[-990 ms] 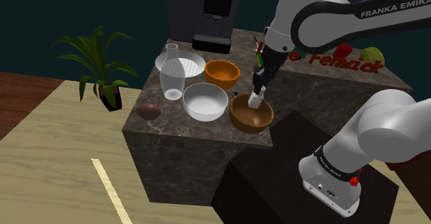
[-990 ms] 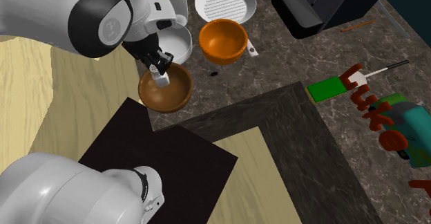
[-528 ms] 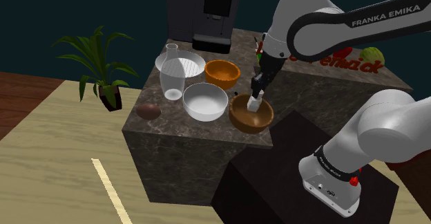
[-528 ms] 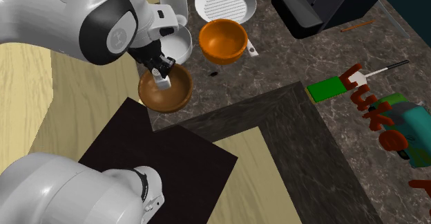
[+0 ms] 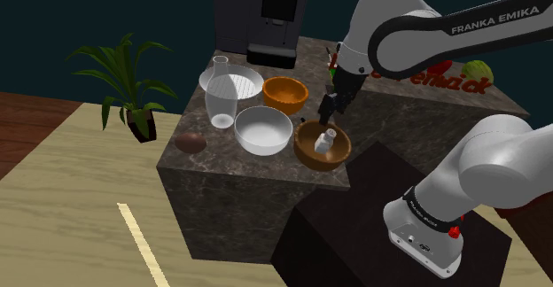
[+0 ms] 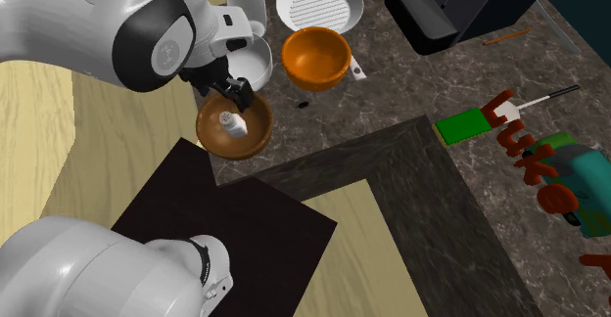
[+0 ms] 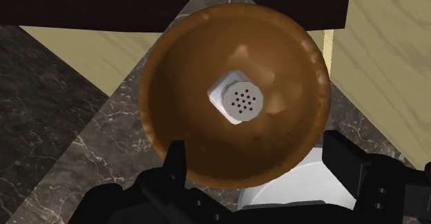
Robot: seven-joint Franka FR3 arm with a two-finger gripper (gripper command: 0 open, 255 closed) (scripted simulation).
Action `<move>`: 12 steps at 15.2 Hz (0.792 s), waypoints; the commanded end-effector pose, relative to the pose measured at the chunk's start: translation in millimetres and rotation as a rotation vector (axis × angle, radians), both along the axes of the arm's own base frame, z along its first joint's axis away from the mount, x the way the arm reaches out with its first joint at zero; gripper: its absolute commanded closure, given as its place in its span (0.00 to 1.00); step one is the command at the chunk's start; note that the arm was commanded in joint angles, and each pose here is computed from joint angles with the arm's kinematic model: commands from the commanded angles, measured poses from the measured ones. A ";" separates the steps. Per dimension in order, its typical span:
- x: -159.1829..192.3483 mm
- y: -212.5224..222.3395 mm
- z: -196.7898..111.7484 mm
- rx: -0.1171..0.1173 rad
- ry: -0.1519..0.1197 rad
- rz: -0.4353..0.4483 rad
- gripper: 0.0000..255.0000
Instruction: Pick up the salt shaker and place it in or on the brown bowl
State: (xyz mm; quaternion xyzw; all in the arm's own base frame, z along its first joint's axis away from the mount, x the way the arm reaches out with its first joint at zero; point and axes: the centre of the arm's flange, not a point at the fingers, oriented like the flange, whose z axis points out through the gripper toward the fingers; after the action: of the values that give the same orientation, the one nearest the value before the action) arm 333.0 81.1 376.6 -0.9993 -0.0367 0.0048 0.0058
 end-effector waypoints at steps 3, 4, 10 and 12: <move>0.3 -0.3 26.4 0.000 0.000 0.000 0.00; 0.4 -0.4 39.6 0.000 0.000 0.000 0.00; 0.5 -0.6 50.0 0.000 0.000 0.000 0.00; 0.5 -0.6 50.0 0.000 0.000 0.000 0.00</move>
State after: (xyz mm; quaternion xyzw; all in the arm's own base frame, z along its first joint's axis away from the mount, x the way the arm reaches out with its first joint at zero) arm 333.6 80.6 426.5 -0.9993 -0.0367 0.0047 0.0058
